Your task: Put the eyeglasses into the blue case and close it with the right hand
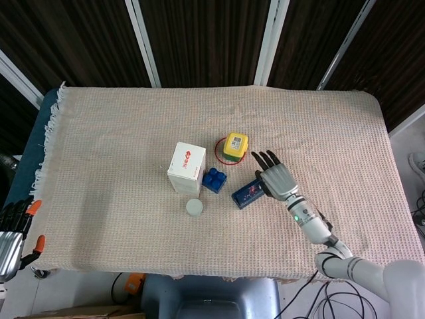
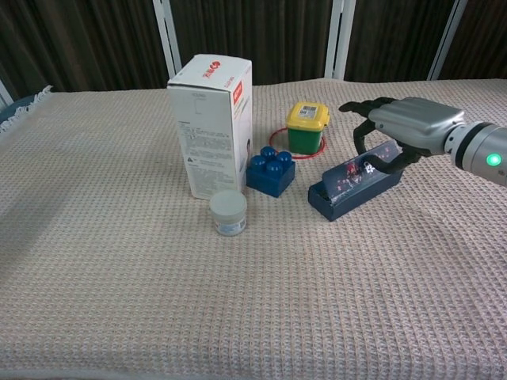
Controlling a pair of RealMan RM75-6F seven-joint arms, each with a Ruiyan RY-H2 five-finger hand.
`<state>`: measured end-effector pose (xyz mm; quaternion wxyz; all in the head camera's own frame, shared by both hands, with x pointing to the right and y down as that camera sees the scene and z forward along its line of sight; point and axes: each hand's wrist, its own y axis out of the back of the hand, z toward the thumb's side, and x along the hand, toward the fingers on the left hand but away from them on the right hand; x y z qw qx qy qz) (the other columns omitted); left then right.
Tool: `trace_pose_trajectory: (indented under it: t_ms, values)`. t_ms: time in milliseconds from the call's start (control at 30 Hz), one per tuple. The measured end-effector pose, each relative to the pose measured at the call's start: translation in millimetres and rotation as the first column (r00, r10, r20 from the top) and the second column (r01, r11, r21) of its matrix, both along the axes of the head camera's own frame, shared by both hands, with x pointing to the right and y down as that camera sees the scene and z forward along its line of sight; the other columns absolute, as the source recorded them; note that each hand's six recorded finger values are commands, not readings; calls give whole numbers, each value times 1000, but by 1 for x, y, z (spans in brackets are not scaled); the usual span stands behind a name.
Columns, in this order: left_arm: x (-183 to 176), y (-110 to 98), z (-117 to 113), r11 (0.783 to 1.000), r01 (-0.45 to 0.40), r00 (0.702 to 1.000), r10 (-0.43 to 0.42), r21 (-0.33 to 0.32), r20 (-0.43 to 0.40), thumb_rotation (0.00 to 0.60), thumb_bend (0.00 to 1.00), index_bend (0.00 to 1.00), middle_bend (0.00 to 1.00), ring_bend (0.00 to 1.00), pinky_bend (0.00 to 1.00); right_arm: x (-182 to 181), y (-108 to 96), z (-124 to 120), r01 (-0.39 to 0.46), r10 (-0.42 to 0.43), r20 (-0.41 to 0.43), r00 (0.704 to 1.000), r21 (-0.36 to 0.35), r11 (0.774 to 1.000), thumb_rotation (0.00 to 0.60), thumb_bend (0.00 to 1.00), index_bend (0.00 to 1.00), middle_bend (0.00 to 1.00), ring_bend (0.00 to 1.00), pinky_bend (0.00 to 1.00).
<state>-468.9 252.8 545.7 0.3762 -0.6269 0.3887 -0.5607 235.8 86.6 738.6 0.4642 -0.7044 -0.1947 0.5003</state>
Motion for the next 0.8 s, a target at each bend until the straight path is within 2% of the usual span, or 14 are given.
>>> trace_pose_trajectory:
  t_ms: [100, 233, 433, 533, 600, 700, 800]
  values:
    - [0, 0, 0, 1000, 1, 1000, -1, 0, 0, 600, 451, 0, 0, 0, 37, -5, -2, 5, -4, 4, -19, 1000, -11, 1000, 600, 632, 654, 102, 0, 0]
    - [0, 0, 1, 1000, 0, 1000, 0, -4, 1, 600, 451, 0, 0, 0, 38, -11, -5, 9, -4, 3, -38, 999, -22, 1000, 600, 632, 546, 73, 0, 0]
    - [0, 0, 1, 1000, 1, 1000, -1, -3, 2, 600, 451, 0, 0, 0, 38, -17, -10, 11, -9, 9, -64, 998, -4, 1000, 600, 631, 482, 48, 0, 0]
    - [0, 0, 0, 1000, 2, 1000, -2, -1, 1, 600, 451, 0, 0, 0, 38, -19, -14, 11, -27, 28, -66, 997, 2, 1000, 600, 625, 415, 27, 0, 0]
    - [0, 0, -1, 1000, 4, 1000, -4, 2, 0, 600, 451, 0, 0, 0, 38, -20, -15, 10, -34, 34, -59, 998, 6, 999, 600, 563, 371, 17, 0, 0]
    - [-1, 0, -1, 1000, 7, 1000, -7, 4, -2, 600, 450, 0, 0, 0, 38, -20, -15, 5, -29, 29, -39, 999, 22, 999, 600, 397, 323, 8, 0, 0]
    - [-1, 0, -1, 1000, 7, 1000, -7, 0, -2, 600, 449, 0, 0, 0, 38, -16, -11, -3, 5, -4, -35, 999, 32, 999, 600, 329, 288, 0, 0, 0]
